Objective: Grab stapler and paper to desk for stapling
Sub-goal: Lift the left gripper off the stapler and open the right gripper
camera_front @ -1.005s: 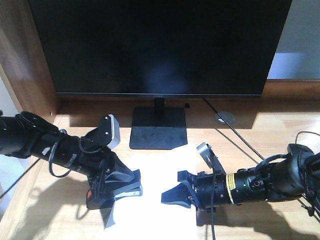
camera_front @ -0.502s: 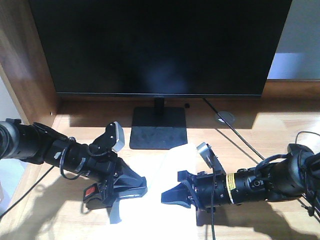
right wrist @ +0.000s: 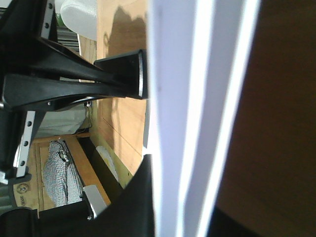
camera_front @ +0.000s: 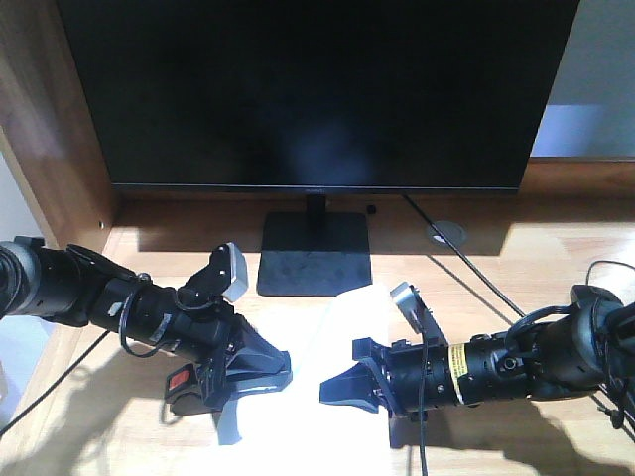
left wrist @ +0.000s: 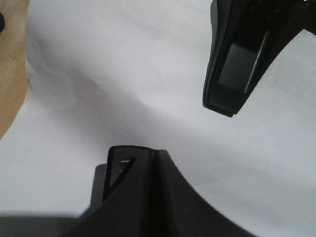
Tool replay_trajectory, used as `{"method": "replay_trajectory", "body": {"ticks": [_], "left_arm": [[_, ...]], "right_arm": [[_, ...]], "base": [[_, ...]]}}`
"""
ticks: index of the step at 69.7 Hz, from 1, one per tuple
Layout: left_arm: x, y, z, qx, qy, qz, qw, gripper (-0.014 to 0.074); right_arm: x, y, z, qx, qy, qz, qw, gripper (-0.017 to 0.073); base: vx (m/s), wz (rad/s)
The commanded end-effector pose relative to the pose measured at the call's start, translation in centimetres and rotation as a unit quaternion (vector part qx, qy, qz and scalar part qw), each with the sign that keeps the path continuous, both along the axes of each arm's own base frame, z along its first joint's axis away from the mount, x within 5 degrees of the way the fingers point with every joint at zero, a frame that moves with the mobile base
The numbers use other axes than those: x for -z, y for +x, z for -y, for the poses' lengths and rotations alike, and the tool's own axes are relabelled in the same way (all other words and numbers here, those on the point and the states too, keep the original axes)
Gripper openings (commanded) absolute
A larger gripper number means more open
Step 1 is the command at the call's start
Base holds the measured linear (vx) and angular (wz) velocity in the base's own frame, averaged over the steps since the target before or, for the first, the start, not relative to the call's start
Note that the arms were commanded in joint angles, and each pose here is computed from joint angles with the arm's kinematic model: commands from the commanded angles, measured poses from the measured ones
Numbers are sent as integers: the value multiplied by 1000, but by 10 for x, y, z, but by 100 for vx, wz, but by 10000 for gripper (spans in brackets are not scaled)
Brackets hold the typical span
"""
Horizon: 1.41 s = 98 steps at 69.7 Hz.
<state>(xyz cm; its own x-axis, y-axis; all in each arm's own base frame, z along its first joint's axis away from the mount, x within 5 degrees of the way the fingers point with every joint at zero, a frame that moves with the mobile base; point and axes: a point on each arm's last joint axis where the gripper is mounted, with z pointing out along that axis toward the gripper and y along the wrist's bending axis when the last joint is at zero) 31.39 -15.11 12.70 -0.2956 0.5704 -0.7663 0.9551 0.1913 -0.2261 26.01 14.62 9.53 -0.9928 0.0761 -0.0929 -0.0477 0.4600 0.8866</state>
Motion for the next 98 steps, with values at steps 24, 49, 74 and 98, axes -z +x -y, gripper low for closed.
{"method": "replay_trajectory", "body": {"ticks": [24,49,74,98], "left_arm": [[-100,-16,-4,4,-24,149,988,-6],[-132,-26,-8,-6,-30,205,978,-6],[-133,-29,-6,10,-41,195,980,-6],[-134,-30,-6,14,-44,194,980,-6]], "right_arm": [[-19,3,-4,-7,42,27,999,-2],[-20,5,-4,1,46,27,999,29],[-21,8,-4,6,48,56,997,480],[-34,15,6,27,-5,114,993,565]], "base": [[0,0],[0,0],[0,0],[0,0]]}}
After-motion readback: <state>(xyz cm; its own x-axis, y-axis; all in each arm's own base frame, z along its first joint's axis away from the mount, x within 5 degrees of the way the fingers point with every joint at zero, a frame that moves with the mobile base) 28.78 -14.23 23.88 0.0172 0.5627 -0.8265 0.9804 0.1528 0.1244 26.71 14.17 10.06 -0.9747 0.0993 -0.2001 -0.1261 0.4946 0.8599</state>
